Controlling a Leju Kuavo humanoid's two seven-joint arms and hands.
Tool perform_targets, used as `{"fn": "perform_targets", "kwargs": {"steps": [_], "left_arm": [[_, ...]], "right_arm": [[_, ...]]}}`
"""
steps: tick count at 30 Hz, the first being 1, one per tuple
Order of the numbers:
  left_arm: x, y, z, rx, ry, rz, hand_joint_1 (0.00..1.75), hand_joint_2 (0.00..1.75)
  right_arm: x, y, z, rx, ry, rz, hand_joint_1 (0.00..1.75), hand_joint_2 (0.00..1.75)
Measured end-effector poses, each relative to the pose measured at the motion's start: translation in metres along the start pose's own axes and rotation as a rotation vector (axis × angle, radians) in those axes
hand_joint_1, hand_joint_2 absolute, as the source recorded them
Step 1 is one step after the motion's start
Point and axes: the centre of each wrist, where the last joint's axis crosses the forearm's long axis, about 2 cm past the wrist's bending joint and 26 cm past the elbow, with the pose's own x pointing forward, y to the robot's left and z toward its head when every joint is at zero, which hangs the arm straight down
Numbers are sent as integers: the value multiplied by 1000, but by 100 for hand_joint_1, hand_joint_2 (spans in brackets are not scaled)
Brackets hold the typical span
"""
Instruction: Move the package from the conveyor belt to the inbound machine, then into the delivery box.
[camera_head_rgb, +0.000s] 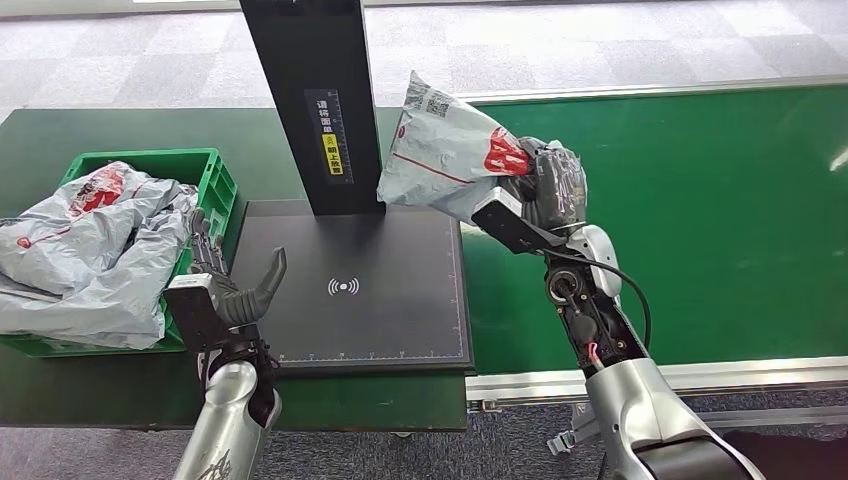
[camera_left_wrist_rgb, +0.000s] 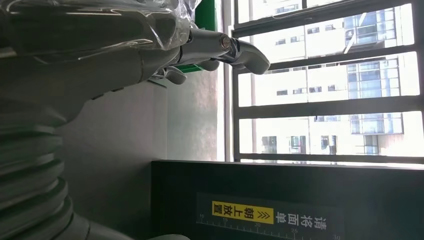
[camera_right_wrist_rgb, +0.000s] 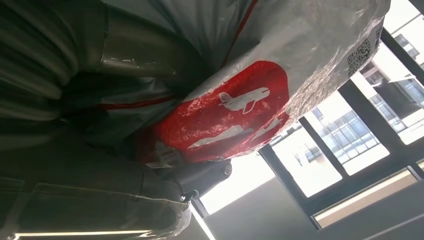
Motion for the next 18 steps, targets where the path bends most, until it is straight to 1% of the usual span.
{"fn": "perform_targets", "kwargs": {"steps": [3,5,8,12,13,15,18], "left_arm": [[0,-1,0,0,2,7,0,175],[0,-2,-1,-9,2,18,0,175],[1,-7,-3,-37,4,48,0,175],[1,-15,-6,-94,12,84,0,175],[0,-17,-6,-103,15,88,0,175],[0,-19,-6,-113,21,93,0,175],[-2,-20,-5,-120,29,92,0,175]], "right_arm": [[4,4,-1,31,0,-21,175,175],[5,9,-2,92,2,-37,175,175],[8,20,0,224,12,-65,175,175],[11,38,5,456,31,-84,175,175],[12,42,7,496,34,-85,175,175],[13,48,11,543,39,-85,175,175],[13,51,13,574,44,-81,175,175]]}}
